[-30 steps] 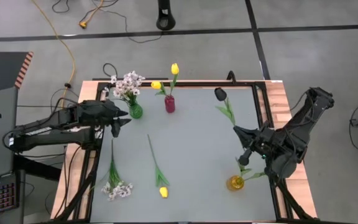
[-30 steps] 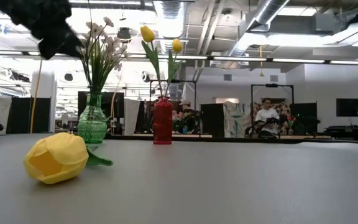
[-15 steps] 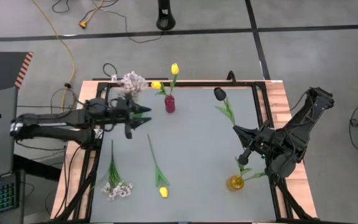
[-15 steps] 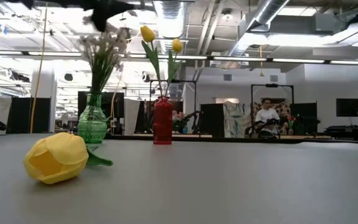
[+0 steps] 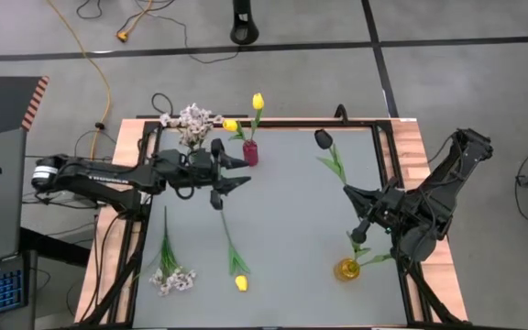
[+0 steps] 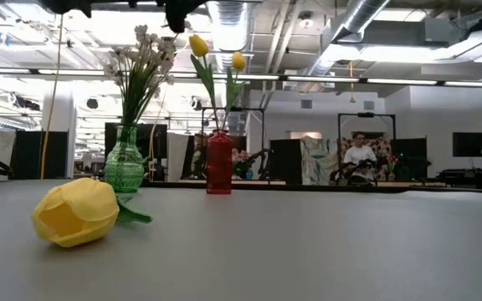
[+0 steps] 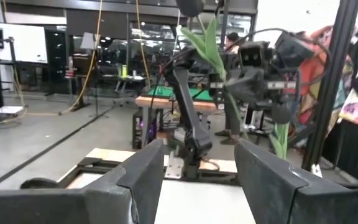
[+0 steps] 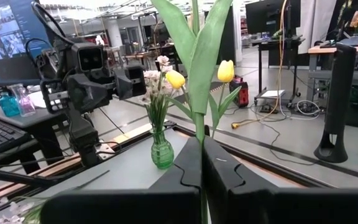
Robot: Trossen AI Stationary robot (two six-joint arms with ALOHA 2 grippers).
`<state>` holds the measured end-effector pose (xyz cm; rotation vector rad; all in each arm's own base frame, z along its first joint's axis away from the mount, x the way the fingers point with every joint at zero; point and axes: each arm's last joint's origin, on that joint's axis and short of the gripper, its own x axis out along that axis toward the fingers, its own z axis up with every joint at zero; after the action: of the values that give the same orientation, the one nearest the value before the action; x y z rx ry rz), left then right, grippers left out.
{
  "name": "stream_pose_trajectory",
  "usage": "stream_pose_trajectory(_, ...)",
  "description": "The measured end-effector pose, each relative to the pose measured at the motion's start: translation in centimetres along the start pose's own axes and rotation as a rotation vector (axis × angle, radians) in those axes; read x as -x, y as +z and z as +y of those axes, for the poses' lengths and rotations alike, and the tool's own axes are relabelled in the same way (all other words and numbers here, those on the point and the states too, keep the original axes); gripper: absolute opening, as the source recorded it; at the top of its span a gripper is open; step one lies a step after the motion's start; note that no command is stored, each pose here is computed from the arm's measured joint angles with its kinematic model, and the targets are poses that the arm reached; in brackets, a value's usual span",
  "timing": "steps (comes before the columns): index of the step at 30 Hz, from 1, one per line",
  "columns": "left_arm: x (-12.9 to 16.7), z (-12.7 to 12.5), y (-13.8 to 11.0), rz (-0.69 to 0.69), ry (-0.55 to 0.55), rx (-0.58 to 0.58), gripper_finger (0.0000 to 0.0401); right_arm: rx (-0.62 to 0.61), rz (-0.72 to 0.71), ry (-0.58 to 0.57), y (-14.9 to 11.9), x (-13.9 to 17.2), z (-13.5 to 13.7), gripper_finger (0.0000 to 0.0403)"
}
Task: Sort flowers into vase by color
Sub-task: Put the black tulip into the yellow vase
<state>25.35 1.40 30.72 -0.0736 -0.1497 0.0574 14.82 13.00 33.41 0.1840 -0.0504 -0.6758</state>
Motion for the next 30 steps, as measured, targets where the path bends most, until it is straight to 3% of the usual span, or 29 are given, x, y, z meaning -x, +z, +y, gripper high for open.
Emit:
stream_pose_trajectory(3, -0.6, -0.5, 0.2, -0.004, -0.021, 0.012, 0.0184, 0.001, 0.004, 0.005, 0.0, 0.0, 0.0, 0.0026)
stream_pose_trajectory(13, -4.6, -4.5, 0.0, 0.017, -0.036, -0.115, 0.0184, 0.013, 0.014, 0.013, -0.3, -0.1, 0.3, 0.0026)
stream_pose_trajectory(30, -15.6, -6.7, 0.0, -0.026, 0.001, -0.046, 0.0184, 0.028, 0.031, 0.034, -0.7, -0.1, 0.6, 0.0026)
